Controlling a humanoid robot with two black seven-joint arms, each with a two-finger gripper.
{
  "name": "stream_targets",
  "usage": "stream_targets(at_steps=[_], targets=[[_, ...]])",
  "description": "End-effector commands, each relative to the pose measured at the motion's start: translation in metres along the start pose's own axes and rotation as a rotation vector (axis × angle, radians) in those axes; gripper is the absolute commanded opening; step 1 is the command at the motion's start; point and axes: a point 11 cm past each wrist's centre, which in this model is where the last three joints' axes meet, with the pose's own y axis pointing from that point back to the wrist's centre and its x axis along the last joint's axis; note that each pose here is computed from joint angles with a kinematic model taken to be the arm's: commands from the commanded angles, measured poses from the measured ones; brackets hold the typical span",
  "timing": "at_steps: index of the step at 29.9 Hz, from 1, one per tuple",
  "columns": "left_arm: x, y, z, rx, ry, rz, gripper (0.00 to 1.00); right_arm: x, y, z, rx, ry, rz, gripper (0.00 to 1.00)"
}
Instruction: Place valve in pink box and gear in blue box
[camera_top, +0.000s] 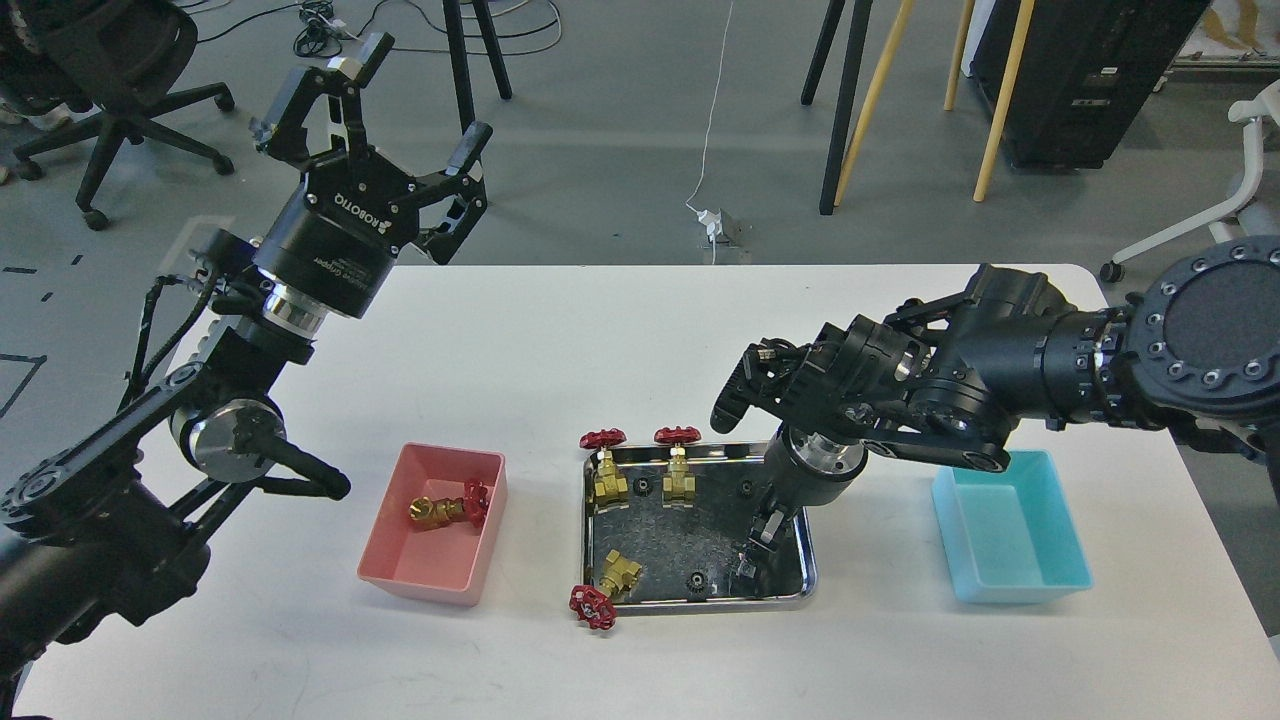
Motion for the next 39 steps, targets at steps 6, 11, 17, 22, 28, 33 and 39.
stream_targets(at_steps=[6, 11, 17, 22, 28, 33, 39], targets=[[0.002, 0.002, -0.001, 0.004, -0.002, 0.005, 0.94, -0.007, -0.008, -0.001, 0.010, -0.014, -0.010, 0.43], [0.002, 0.002, -0.001, 0.004, -0.002, 0.007, 0.94, -0.008, -0.009, -0.002, 0.015, -0.014, -0.011, 0.47], [0.002, 0.002, -0.001, 0.005, -0.003, 0.008, 0.94, -0.012, -0.014, -0.006, 0.029, -0.020, -0.017, 0.46], [0.003, 0.003, -0.001, 0.006, -0.003, 0.010, 0.94, -0.013, -0.015, -0.006, 0.032, -0.022, -0.019, 0.43], [0.005, 0.003, -0.002, 0.007, -0.003, 0.015, 0.94, -0.014, -0.016, -0.007, 0.036, -0.021, -0.022, 0.26], [0.005, 0.003, -0.002, 0.007, -0.002, 0.016, 0.94, -0.013, -0.016, -0.007, 0.034, -0.022, -0.021, 0.14], [0.005, 0.003, -0.002, 0.007, -0.002, 0.016, 0.94, -0.014, -0.016, -0.008, 0.037, -0.021, -0.022, 0.07]])
